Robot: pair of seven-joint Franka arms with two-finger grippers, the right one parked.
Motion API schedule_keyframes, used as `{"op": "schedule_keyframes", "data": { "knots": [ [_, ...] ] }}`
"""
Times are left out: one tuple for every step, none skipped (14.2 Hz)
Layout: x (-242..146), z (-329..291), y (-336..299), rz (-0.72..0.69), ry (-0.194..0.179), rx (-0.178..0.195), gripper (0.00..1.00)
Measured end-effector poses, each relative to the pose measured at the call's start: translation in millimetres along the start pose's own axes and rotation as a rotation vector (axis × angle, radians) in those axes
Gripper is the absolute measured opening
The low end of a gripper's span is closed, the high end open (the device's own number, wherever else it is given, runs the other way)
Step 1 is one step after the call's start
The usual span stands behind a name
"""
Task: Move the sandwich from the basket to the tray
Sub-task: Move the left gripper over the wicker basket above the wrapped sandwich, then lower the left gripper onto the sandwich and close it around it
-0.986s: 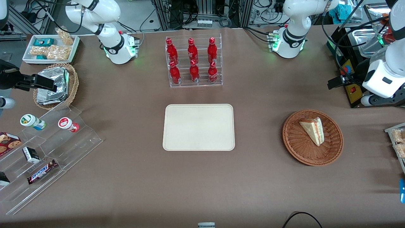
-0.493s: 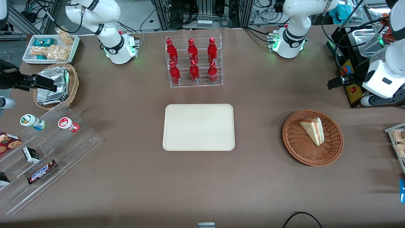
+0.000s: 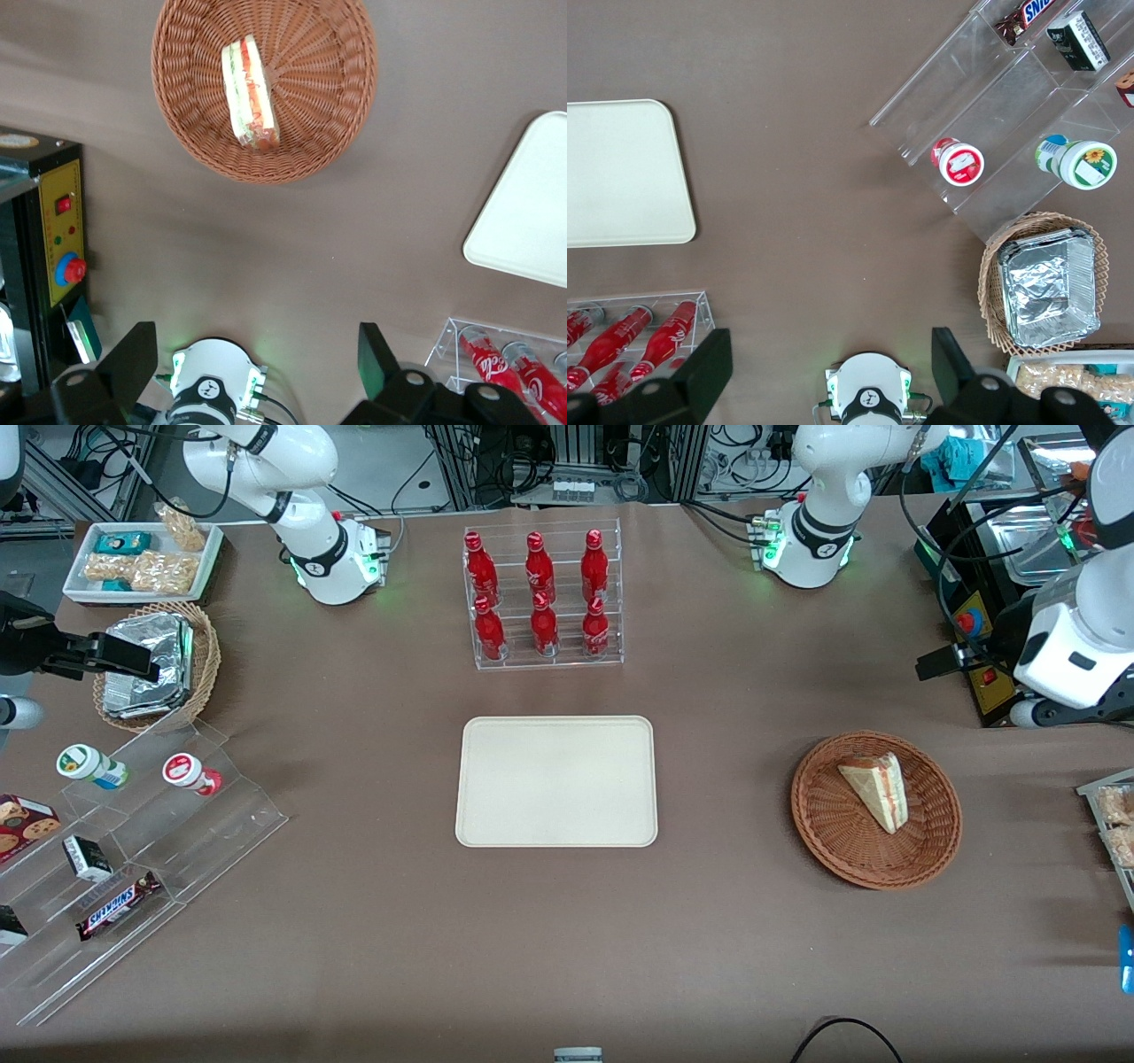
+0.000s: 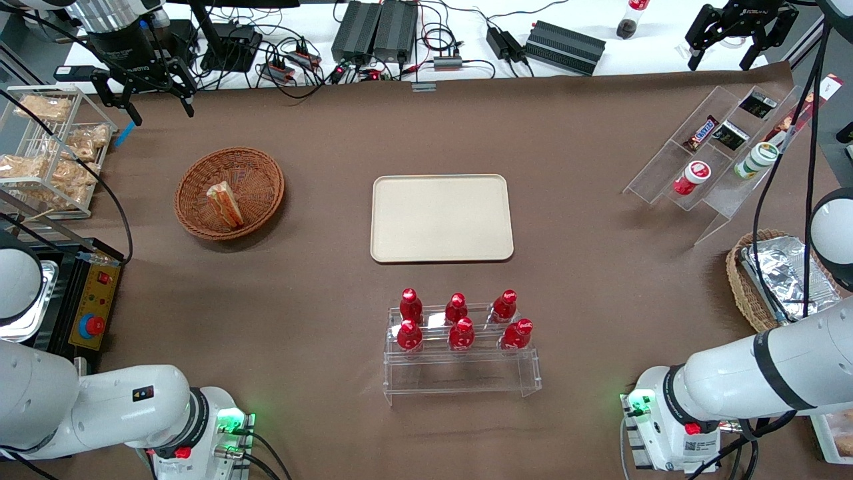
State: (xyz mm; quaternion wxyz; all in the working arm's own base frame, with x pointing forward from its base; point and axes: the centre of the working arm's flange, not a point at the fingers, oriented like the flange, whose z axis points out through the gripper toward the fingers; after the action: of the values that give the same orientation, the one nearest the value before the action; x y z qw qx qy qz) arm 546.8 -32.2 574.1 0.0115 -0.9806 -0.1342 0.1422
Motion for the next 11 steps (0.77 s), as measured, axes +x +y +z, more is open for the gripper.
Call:
{"op": "schedule_keyframes", "data": {
  "knots": [
    [8, 9, -2, -0.021, -0.019, 0.001, 1.0],
    [18, 20, -4, -0.039, -0.041, 0.002, 1.0],
    [30, 33, -6, -0.05, -0.057, 0.004, 1.0],
    [44, 48, -5, -0.057, -0.058, 0.004, 1.0],
    [59, 67, -3, -0.061, -0.044, 0.0, 1.0],
    [73, 91, -1, -0.065, -0.022, -0.007, 1.0],
    [84, 116, 0, -0.071, -0.001, -0.016, 1.0],
    [91, 142, -1, -0.077, 0.018, -0.024, 1.0],
    [96, 166, -3, -0.083, 0.035, -0.031, 1.0],
    [98, 185, -4, -0.087, 0.052, -0.038, 1.0],
    [99, 197, -5, -0.09, 0.069, -0.045, 1.0]
  ]
}}
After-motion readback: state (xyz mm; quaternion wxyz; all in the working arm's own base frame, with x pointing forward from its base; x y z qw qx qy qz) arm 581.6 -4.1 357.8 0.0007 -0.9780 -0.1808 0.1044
